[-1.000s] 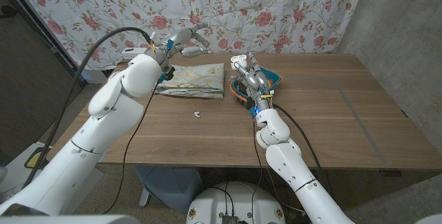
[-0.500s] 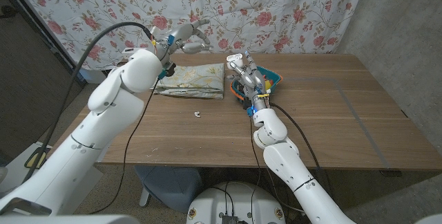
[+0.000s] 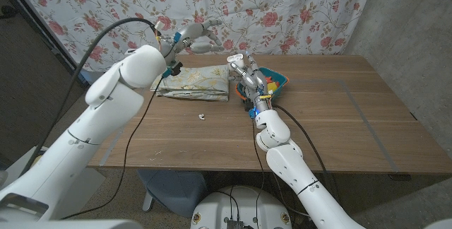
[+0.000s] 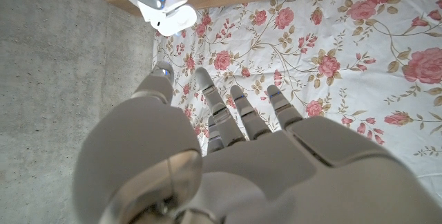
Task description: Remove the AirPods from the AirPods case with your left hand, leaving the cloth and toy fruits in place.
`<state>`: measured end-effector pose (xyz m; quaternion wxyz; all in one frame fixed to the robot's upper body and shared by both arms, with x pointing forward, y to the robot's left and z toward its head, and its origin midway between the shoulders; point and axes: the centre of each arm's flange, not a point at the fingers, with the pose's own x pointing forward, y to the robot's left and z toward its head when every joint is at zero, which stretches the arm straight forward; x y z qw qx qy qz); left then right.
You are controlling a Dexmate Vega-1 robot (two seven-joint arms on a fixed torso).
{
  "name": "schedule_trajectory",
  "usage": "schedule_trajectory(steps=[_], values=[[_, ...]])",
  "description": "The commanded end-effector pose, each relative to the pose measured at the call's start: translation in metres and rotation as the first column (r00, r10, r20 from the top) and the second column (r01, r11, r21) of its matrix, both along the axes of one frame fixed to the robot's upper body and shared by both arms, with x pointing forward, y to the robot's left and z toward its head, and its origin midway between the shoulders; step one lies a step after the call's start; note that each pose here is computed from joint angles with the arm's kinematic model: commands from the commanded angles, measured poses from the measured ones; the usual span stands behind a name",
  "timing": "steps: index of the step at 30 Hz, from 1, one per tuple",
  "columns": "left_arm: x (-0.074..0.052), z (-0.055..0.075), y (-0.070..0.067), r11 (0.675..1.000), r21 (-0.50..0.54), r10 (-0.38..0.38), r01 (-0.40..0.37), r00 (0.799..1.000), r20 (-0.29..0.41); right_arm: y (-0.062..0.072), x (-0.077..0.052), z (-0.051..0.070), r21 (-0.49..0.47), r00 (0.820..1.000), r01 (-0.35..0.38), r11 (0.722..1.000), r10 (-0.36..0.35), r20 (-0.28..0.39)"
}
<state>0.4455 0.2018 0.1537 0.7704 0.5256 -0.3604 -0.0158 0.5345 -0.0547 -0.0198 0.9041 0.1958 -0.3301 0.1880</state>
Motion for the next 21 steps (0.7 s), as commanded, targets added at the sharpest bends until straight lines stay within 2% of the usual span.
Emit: schedule_trajectory(steps=[1,7,9,11,12,13,14,16,18,21], values=[[-0.001,0.006,-0.006,0.998,0.045,-0.052,0.054,0.998,-0.046,0.010,-0.001,0.002,-0.013,1.000,-0.022,1.000,0.022,-0.001],[-0.005,0.012,-0.006,0.996,0.078,-0.038,0.040,0.999,-0.029,0.013,-0.002,0.003,-0.018,1.000,-0.029,0.999,0.029,0.000],[-0.006,0.016,-0.008,0.995,0.099,-0.011,0.017,0.998,-0.058,0.014,-0.002,0.003,-0.022,1.000,-0.031,0.999,0.031,0.002],[-0.007,0.015,-0.011,0.993,0.115,0.010,-0.008,1.000,-0.016,0.015,-0.003,0.004,-0.024,0.999,-0.034,0.999,0.034,0.002],[-0.008,0.014,-0.011,0.995,0.097,0.015,-0.014,1.000,-0.008,0.016,-0.003,0.004,-0.025,0.999,-0.036,0.999,0.036,0.002],[-0.008,0.011,-0.009,0.999,0.053,-0.007,0.005,0.999,0.038,0.017,-0.003,0.004,-0.024,0.999,-0.037,0.999,0.037,0.001],[-0.006,0.011,-0.008,0.998,0.043,-0.053,0.053,0.999,0.011,0.017,-0.003,0.004,-0.025,0.999,-0.038,0.999,0.038,0.001],[-0.004,0.015,-0.010,0.997,0.076,-0.019,0.023,0.998,-0.057,0.019,-0.003,0.005,-0.023,0.999,-0.045,0.999,0.045,-0.002],[-0.005,0.013,-0.009,0.998,0.066,-0.011,0.012,1.000,-0.021,0.020,-0.003,0.005,-0.019,0.999,-0.052,0.998,0.052,-0.005],[-0.005,0.017,-0.010,0.997,0.070,-0.021,0.024,0.999,-0.039,0.021,-0.003,0.005,-0.021,0.998,-0.055,0.998,0.055,-0.005]])
